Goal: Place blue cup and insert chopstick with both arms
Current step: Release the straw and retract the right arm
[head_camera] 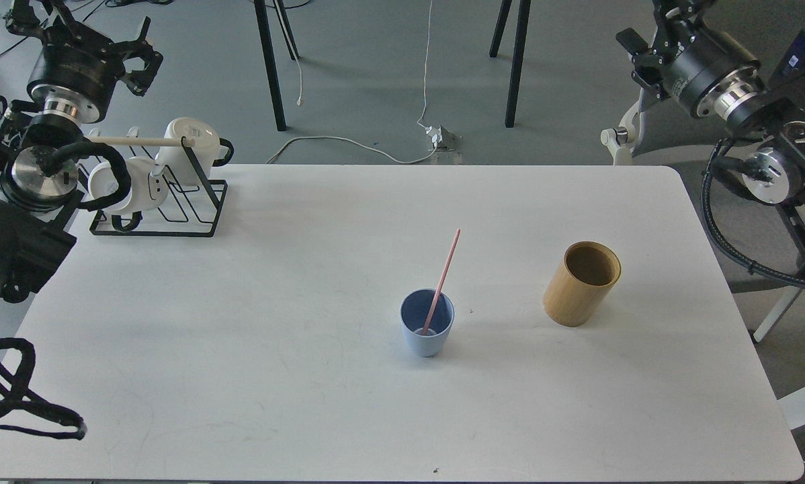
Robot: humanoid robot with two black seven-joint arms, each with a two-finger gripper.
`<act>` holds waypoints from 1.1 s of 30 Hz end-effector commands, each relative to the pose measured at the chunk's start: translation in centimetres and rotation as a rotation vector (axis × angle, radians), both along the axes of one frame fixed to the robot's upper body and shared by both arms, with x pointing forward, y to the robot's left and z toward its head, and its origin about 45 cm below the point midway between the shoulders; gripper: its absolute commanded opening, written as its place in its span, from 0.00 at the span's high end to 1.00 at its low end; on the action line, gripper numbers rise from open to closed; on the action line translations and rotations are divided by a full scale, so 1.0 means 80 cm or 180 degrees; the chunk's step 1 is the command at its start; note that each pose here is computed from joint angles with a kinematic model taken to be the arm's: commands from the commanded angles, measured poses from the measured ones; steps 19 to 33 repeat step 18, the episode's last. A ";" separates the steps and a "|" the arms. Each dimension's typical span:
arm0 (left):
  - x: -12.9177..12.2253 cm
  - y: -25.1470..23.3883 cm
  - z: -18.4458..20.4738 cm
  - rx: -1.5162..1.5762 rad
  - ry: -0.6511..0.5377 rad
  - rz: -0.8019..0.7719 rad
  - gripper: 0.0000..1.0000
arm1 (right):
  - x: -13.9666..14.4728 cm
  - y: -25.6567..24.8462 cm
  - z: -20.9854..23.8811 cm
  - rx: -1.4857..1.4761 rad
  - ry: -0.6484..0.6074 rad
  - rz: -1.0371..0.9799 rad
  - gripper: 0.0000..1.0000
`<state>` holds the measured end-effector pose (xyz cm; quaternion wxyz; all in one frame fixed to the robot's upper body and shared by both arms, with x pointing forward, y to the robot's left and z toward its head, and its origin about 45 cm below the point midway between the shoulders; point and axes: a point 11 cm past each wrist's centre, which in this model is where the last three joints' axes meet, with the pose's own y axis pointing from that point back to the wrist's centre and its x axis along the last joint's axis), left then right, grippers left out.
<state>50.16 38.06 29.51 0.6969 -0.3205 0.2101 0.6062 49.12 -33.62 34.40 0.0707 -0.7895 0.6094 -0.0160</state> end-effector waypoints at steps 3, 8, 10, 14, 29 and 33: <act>0.001 -0.009 -0.004 -0.0027 0.0014 -0.0034 0.01 | 0.009 -0.035 -0.005 0.1200 0.0146 -0.0252 0.00; 0.003 -0.016 -0.006 -0.0056 0.0011 -0.0056 0.01 | 0.013 -0.038 -0.017 0.1793 0.0172 -0.0263 0.00; 0.003 -0.016 -0.004 -0.0061 0.0000 -0.0052 0.01 | 0.016 -0.037 -0.030 0.1937 0.0222 -0.0343 0.00; 0.004 -0.016 -0.002 -0.0060 -0.0011 -0.0054 0.01 | 0.021 -0.033 -0.036 0.2051 0.0230 -0.0383 0.00; 0.004 -0.016 -0.002 -0.0068 -0.0014 -0.0050 0.01 | 0.022 -0.029 -0.030 0.2039 0.0188 -0.0341 0.00; 0.004 -0.016 -0.002 -0.0068 -0.0014 -0.0050 0.01 | 0.022 -0.029 -0.030 0.2039 0.0188 -0.0341 0.00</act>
